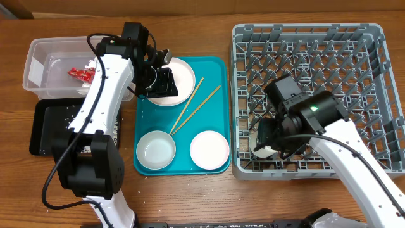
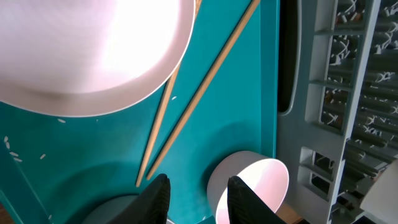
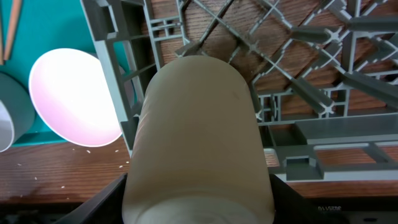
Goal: Sort waste into correct bins and load items into the dishwasher
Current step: 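Place the white cup upside down in the dish rack with the right gripper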
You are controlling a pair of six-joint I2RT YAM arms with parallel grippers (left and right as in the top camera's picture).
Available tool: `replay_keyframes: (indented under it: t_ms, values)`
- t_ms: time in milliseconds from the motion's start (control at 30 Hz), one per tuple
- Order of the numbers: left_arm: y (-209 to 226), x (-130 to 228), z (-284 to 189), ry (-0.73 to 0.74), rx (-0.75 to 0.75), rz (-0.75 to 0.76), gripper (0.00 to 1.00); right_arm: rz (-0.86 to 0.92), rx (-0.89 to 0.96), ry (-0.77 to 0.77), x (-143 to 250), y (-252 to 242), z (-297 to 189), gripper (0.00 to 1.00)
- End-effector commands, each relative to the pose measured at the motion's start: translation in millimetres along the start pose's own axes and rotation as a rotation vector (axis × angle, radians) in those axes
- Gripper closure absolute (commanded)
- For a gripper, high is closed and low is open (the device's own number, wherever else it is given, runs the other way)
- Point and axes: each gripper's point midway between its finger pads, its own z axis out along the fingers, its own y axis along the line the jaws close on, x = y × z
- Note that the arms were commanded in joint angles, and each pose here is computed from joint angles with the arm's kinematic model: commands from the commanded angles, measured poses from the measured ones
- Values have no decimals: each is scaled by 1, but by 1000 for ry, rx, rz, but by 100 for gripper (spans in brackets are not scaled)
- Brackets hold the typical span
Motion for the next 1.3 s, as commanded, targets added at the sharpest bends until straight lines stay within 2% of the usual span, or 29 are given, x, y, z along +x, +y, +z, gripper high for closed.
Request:
replay_keyframes:
  t_ms: [0,67,300,433,733,867,1000,1133,1267]
  values:
    - [-6,-2,-10,-27,-5,11,67,-25,20,38,3,8,13,59]
    - [-6,-2,-10,-25,-5,9,67,-44,33,70,7,12,22,59]
    - [-6,-1,-10,-23,-6,9,66,-65,62,103,8,17,38,23]
    - [-3,-2,-10,-25,-20,9,64,-70,47,52,-3,22,38,16]
    - [-8,-2,-24,-27,-28,10,63,-137,-59,-89,-36,51,6,15]
    - [-16,14,-41,-1,-56,3,65,-155,-107,-188,-58,67,-1,12]
    - [-7,43,-55,44,-230,-96,65,-133,-110,-239,-73,64,-4,7]
    - [-11,64,-66,39,-392,-128,65,-116,-102,-246,-80,56,-5,4]
    - [-15,75,-51,33,-497,-157,64,-102,-99,-246,-82,52,-5,3]
